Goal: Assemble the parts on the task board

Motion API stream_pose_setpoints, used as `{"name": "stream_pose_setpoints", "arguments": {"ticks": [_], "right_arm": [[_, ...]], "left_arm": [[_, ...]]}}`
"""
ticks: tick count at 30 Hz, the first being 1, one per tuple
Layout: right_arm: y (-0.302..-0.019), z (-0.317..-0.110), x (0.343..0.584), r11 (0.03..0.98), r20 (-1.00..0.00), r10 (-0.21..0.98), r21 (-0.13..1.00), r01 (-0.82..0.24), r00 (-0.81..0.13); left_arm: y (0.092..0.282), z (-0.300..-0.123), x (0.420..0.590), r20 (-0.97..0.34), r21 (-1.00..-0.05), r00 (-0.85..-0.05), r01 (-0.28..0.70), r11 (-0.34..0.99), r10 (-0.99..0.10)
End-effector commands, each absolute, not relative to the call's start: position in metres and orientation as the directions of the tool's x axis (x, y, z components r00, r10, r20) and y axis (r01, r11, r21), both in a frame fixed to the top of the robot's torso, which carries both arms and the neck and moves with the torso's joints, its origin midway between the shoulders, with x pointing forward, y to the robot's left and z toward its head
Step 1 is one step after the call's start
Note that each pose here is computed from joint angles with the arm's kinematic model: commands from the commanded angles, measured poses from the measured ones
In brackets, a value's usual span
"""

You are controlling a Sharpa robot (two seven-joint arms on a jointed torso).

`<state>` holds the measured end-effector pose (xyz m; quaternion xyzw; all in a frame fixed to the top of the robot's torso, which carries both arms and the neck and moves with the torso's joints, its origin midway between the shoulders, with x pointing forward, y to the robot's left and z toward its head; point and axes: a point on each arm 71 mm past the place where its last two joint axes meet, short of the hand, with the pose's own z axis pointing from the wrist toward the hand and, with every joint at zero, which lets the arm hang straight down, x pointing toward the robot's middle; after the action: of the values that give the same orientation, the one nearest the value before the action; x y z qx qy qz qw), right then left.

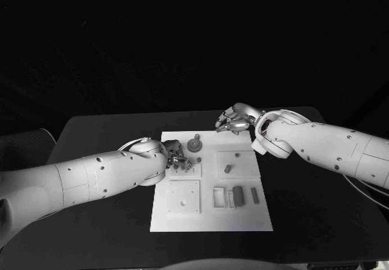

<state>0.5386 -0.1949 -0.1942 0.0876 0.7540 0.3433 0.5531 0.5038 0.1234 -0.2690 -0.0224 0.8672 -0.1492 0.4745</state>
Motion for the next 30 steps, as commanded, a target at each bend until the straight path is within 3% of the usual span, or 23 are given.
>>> {"name": "stream_pose_setpoints", "arguments": {"ticks": [1,30], "right_arm": [[-0.1934,-0.1945,0.5378,0.745,-0.771,0.508,0.617,-0.255,-0.384],[-0.1936,-0.1946,0.5379,0.744,-0.77,0.508,0.618,-0.254,-0.386]], "left_arm": [[0.1233,-0.2715,0.5019,-0.816,-0.244,-0.562,0.115,0.963,-0.139],[0.1217,-0.2726,0.5008,-0.808,-0.231,-0.577,0.119,0.966,-0.122]]}}
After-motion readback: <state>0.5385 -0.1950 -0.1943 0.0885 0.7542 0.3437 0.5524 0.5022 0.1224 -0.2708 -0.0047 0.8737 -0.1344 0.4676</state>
